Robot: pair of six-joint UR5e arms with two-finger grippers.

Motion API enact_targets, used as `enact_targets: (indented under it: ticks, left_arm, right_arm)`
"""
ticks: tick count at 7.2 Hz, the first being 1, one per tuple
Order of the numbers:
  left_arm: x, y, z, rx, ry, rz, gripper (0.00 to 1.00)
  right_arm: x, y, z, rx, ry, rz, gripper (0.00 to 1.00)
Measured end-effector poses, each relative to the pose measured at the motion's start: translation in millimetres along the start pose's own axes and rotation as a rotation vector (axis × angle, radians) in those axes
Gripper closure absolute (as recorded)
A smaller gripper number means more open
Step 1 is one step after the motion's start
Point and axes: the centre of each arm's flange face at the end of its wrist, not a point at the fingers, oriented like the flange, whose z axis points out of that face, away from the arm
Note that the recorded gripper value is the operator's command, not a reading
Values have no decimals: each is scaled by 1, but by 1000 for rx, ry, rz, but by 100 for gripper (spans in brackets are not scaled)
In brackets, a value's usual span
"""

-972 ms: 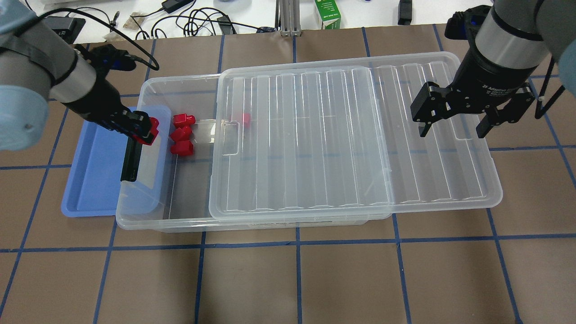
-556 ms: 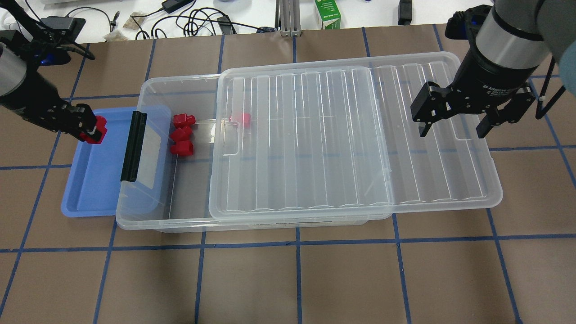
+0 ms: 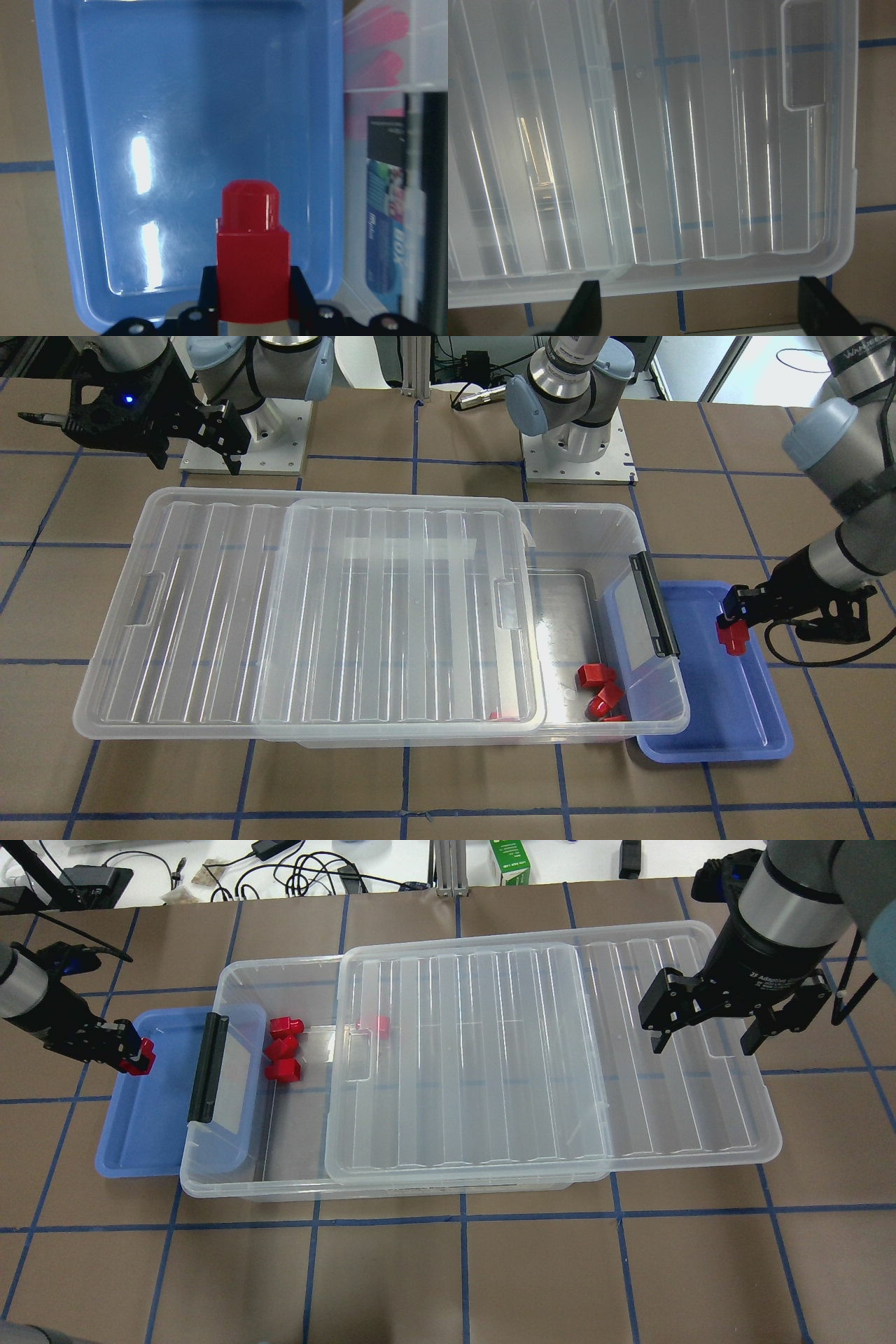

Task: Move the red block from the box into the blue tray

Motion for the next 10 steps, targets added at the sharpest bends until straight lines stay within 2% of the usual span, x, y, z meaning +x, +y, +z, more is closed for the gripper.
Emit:
enact_targets:
  ticks: [1,2,3,4,6,8,10]
  left_arm:
    - [-9,-7,35,15,-7,-1,61]
    - [-14,-9,62,29,-14,-3,24]
    - [-15,-8,77,30,-12,-6,0]
    - [-16,-7,85,28,-10,-9,0]
    - [-12,-7,72,40,-25,-5,0]
    - [9,-5,9,26,-21,-5,0]
    - [71,-2,-87,14,-22,-6,0]
  right_arm:
    - [0,0,0,0,0,1,0]
    - [0,-1,1,0,0,2,0]
    - [0,-1,1,0,0,2,0]
    - [0,-2,1,0,0,2,0]
    - [1,-2,1,0,-1,3,0]
    - [2,-3,1,0,-3,6,0]
    - [19,-10,2,0,-3,31,0]
